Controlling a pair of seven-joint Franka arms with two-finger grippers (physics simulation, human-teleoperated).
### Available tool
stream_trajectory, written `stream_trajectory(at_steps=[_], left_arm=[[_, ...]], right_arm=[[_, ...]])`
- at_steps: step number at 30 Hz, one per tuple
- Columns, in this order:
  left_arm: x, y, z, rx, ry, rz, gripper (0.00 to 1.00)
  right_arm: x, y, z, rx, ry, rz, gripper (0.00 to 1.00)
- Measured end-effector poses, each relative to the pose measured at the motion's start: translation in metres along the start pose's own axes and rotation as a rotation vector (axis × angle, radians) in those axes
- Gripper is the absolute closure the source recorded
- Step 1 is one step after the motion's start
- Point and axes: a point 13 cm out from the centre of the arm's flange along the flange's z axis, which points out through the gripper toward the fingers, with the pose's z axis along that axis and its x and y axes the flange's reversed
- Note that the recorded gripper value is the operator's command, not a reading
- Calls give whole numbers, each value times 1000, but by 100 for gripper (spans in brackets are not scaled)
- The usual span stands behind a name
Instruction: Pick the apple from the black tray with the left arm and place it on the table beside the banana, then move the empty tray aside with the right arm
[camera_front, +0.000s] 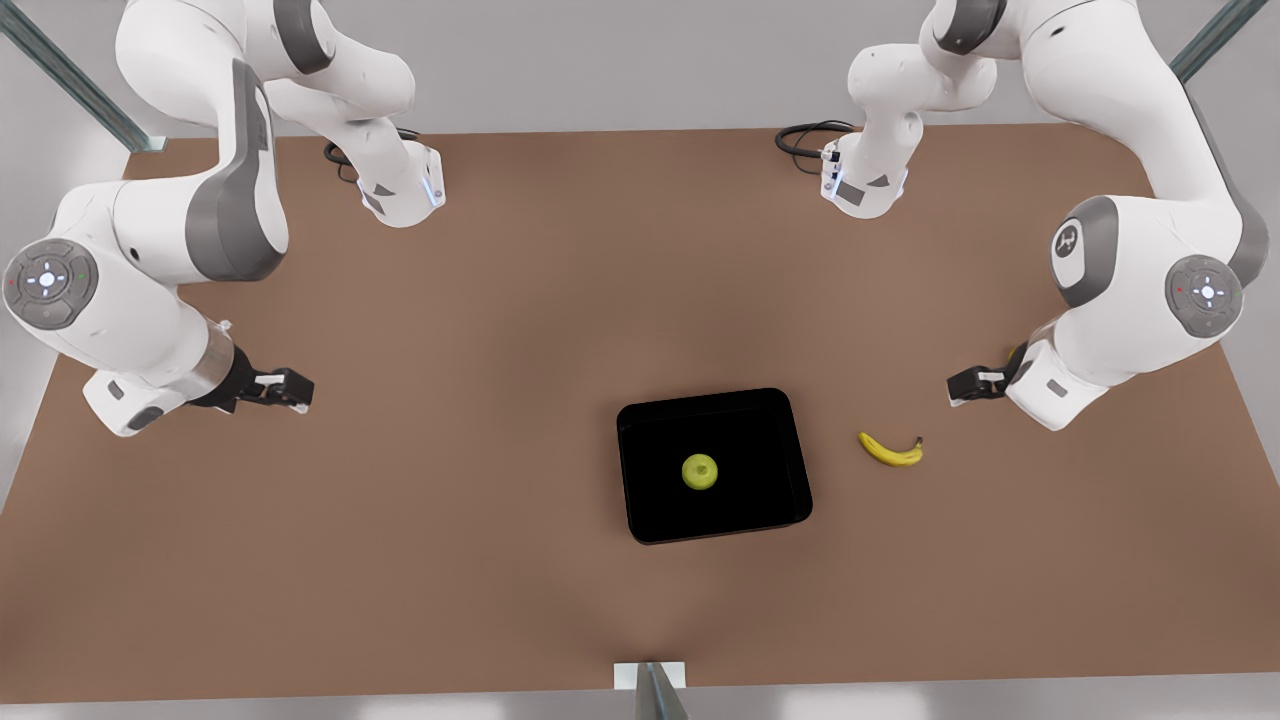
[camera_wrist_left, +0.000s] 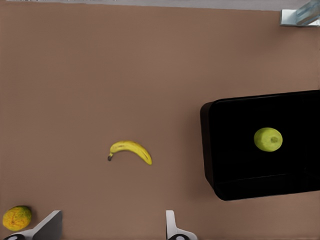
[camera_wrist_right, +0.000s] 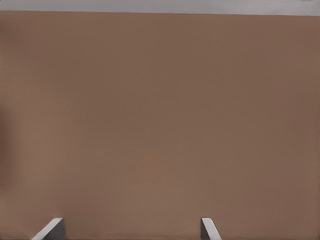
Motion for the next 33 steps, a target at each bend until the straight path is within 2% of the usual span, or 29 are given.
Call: stream_trajectory(at_steps=[4,7,10,14,18,24,28,33], left_arm=[[-4,-13,4,-6,-6,49,0],[5,-128,41,-24,11,216,0],[56,-269,87,-45,36,389,0],[76,-355,184,-43,61,393,0],[62,-339,257,-69,68,269,0],[10,-328,283,-28,-30,102,0],[2,-327,330,-24,-37,48,0],[-4,-325,351,-32,-61,16,0]], right_arm=[[-1,3,3,-1,3,-7,0],[-13,5,37,1,37,-9,0],[-23,5,58,3,46,-8,0],[-22,-6,33,3,4,9,0],[-21,-13,31,5,2,19,0],[-21,-15,31,7,3,22,0],[-21,-13,31,6,3,19,0],[-21,-12,31,5,4,17,0]])
